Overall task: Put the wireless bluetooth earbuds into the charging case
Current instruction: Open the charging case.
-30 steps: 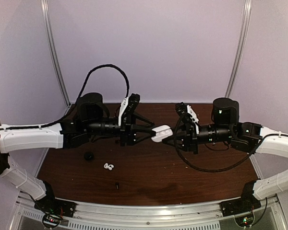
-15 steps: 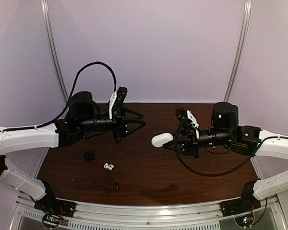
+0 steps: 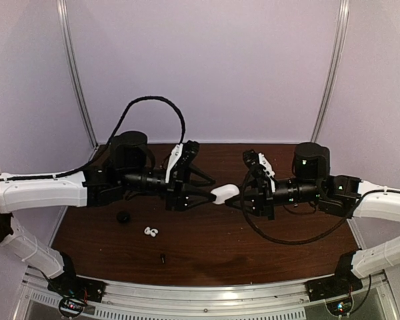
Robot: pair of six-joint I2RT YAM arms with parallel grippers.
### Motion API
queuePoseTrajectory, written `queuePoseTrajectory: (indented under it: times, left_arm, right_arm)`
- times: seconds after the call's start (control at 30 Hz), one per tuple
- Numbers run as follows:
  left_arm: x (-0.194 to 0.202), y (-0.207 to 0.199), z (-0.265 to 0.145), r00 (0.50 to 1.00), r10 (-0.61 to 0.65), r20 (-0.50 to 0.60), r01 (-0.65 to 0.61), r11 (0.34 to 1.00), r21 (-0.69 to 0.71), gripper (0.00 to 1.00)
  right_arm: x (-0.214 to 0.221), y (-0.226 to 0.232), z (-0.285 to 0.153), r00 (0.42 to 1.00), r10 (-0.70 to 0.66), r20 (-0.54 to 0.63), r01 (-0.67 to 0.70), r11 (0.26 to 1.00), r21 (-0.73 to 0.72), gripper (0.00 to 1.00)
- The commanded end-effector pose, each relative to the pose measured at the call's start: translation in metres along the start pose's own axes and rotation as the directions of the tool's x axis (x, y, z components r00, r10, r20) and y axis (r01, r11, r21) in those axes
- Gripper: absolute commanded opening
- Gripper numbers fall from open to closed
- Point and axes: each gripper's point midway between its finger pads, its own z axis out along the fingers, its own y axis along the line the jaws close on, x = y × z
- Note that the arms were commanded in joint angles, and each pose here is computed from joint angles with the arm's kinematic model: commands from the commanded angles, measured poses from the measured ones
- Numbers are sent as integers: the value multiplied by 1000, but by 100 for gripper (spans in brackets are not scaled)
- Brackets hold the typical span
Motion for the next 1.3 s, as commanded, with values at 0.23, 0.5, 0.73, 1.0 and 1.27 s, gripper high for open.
queuePoseTrajectory:
  times: [0.23,0.5,0.73,1.0,1.27]
  left_arm:
    - [-17,23,2,999,35,8,-34,993,-112,39]
    - [-26,32,-10,998,20,55,-12,990,-142,35]
    - [-24,34,-11,998,18,54,-9,988,-155,35]
    - [-27,48,-35,995,-21,98,41,977,-209,41]
    - [26,87,-93,959,-274,76,278,850,-447,41]
  right_arm:
    - [-17,3,-2,1000,-6,30,6,1000,-8,1]
    - [-14,3,-1,1000,-7,18,7,1000,-14,0]
    - [-13,3,-2,1000,-5,20,5,1000,-10,0]
    - [-10,-11,-9,999,33,31,-35,997,66,0]
    - [-7,-26,-28,995,51,88,-60,993,102,0]
